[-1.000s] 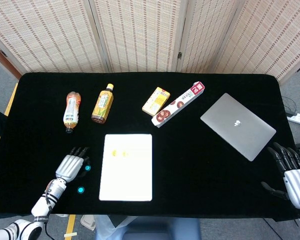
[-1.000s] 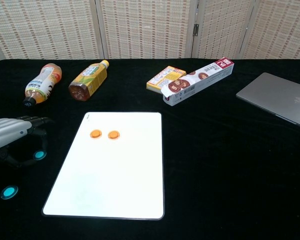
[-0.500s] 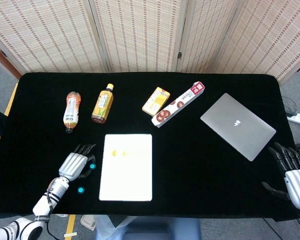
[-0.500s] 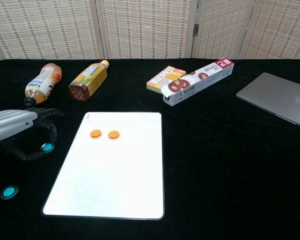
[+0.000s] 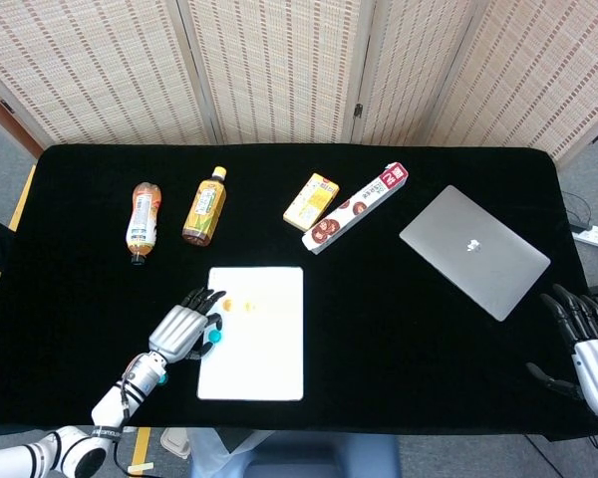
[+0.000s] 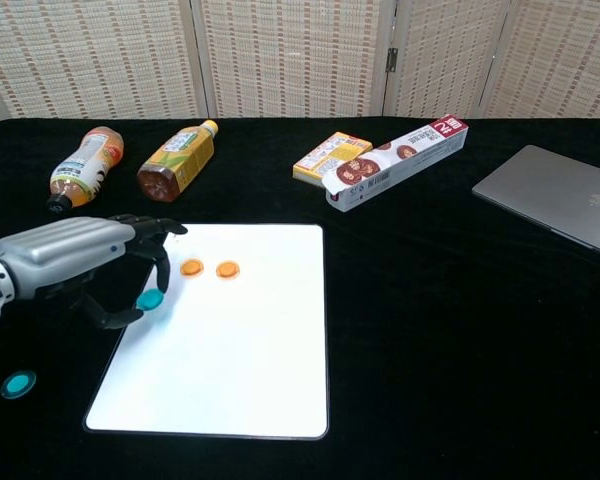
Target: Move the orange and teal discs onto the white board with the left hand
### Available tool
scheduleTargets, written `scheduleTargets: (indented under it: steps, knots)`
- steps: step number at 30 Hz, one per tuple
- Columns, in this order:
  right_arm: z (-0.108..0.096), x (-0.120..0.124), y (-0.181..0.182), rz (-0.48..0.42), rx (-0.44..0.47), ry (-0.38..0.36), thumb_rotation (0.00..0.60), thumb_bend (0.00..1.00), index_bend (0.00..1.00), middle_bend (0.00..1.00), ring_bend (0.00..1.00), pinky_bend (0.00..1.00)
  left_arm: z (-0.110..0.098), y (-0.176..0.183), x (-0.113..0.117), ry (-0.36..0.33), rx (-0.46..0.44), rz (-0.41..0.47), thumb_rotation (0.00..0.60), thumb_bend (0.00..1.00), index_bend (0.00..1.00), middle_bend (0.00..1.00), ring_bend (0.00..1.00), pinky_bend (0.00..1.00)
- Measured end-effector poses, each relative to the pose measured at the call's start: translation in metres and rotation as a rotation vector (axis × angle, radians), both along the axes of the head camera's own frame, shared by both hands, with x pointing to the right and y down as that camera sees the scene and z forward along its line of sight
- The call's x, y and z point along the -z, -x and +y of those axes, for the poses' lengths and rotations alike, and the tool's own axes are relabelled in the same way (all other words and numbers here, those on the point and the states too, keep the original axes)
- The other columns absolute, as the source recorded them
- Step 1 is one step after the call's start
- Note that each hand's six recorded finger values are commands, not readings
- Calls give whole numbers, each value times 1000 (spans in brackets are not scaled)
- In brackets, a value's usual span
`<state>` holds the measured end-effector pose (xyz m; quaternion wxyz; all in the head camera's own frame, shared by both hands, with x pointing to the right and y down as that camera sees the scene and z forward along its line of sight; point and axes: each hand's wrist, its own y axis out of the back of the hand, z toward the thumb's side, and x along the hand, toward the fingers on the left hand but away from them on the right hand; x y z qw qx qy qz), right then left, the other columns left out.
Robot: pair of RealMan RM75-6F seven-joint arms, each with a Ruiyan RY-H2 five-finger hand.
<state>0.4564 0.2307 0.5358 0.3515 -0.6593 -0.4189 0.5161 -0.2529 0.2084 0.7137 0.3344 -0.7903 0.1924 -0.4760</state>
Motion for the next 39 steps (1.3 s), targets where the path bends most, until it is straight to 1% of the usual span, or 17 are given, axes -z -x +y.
scheduleTargets:
  steps: [6, 16, 18, 20, 22, 25, 28, 32, 35, 39]
  knots:
    - [-1, 0, 1, -3, 4, -1, 600, 209, 0, 0, 0, 0, 1, -12, -3, 11, -7, 11, 600, 430, 500, 83, 0, 0]
    - [-1, 0, 1, 0, 3, 0, 600, 209, 0, 0, 0, 0, 4, -21, -6, 17, -23, 12, 600, 429, 484, 83, 0, 0]
    - [-1, 1, 1, 0, 3, 0, 600, 209, 0, 0, 0, 0, 4, -21, -7, 18, -25, 7, 600, 430, 450, 83, 0, 0]
    - [0, 1, 1, 1, 2, -1, 600, 209, 0, 0, 0, 0, 4, -21, -7, 14, -31, 0, 600, 429, 382, 83, 0, 0]
    - [0, 1, 0, 2, 0, -1, 600, 209, 0, 0, 0, 0, 5, -21, -7, 8, -35, -4, 600, 429, 338, 83, 0, 0]
    - [0, 1, 0, 2, -2, -1, 600, 210, 0, 0, 0, 0, 5, -22, -4, 9, -27, 6, 600, 429, 306, 83, 0, 0]
    - [-1, 1, 0, -2, 0, -2, 600, 209, 0, 0, 0, 0, 2, -17, -2, -3, -22, -3, 600, 429, 314, 83, 0, 0]
    - [-1, 2, 0, -2, 1, -5, 600, 209, 0, 0, 0, 0, -2, -6, 3, -16, 2, -7, 600, 429, 367, 83, 0, 0]
    - [-1, 1, 0, -2, 2, -4, 600, 209, 0, 0, 0, 0, -5, 9, 10, -28, 21, -13, 600, 430, 405, 83, 0, 0]
    - [-1, 0, 2, -5, 7, -1, 600, 209, 0, 0, 0, 0, -4, 33, 19, -73, 29, -41, 600, 430, 430, 83, 0, 0]
